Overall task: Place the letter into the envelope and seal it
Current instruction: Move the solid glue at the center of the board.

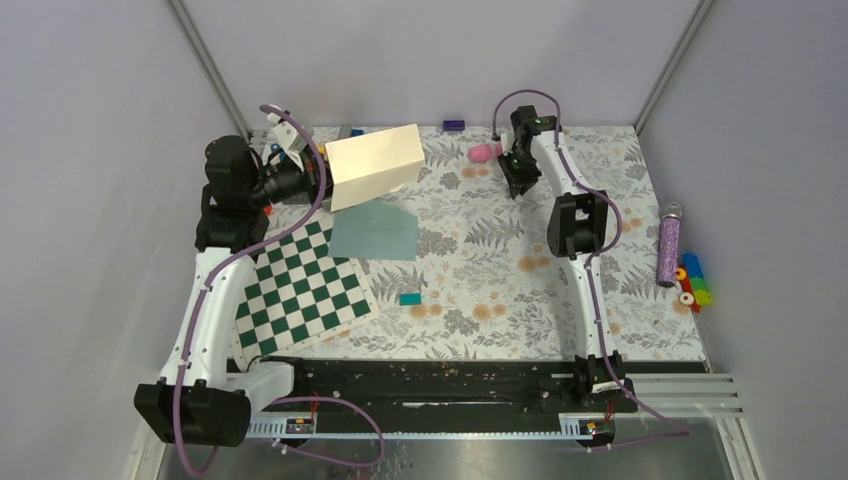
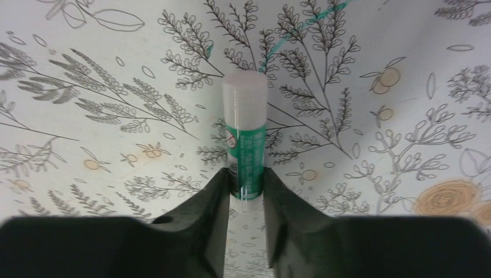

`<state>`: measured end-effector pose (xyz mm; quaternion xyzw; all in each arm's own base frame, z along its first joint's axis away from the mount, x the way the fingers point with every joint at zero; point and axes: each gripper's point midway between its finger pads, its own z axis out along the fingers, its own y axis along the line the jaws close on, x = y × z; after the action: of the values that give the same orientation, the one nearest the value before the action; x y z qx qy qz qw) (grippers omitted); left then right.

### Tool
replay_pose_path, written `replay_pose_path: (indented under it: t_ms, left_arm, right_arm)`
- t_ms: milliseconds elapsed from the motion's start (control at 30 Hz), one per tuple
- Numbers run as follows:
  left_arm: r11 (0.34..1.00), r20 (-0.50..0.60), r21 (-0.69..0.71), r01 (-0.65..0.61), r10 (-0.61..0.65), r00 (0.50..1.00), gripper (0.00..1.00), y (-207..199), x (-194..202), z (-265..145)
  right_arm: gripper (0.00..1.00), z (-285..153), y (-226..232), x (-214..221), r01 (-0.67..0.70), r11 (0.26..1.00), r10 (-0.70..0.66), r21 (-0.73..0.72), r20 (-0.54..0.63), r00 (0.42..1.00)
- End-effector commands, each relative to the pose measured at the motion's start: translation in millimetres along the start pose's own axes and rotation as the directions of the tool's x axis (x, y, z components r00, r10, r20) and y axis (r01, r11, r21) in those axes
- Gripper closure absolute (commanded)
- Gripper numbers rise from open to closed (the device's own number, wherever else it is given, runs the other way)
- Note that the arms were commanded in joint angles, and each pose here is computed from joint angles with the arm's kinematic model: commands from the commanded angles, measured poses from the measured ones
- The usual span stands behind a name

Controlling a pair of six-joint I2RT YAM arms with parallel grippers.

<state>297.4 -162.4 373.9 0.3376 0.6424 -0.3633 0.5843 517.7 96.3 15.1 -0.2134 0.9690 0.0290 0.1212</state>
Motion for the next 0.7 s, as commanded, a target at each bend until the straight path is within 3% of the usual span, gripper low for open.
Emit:
replay_pose_path:
  t_ms: [0, 67, 200, 333, 533, 667]
  left_arm:
    - [0.996, 0.021, -0.010, -0.085, 0.085, 0.996, 1.00, 0.4, -22.2, -5.6]
    - [0.997, 0.016, -0.014, -0.082, 0.082, 0.997, 1.00, 2.5, -20.9, -5.7]
    - [0.996, 0.019, -0.032, -0.079, 0.079, 0.997, 1.00, 4.9, -21.0, -9.6]
    - [0.996, 0.068, -0.074, -0.052, 0.057, 0.996, 1.00, 7.1, -34.7, -25.0]
    - [0.992, 0.117, -0.107, -0.065, 0.077, 0.990, 1.00, -0.2, -57.0, -42.0]
    - [0.991, 0.131, -0.114, -0.069, 0.084, 0.988, 1.00, -4.7, -62.9, -45.7]
  right_arm:
    - [0.81, -7.3, 11.2, -8.1, 0.053, 0.998, -0.053, -0.026, 0.023, 0.998]
    - [0.93, -8.7, 9.9, -7.7, 0.066, 0.998, -0.066, -0.011, 0.021, 0.998]
    - [0.99, -45.5, 45.5, -2.2, 0.104, 0.991, -0.102, -0.088, 0.021, 0.995]
    - [0.95, -104.7, 156.6, 14.1, 0.196, 0.944, -0.174, -0.264, 0.105, 0.979]
    - [0.94, -128.8, 282.0, 43.9, 0.161, 0.812, -0.161, -0.561, 0.050, 0.986]
    - [0.94, -128.9, 344.3, 62.8, 0.204, 0.757, -0.228, -0.620, 0.041, 0.973]
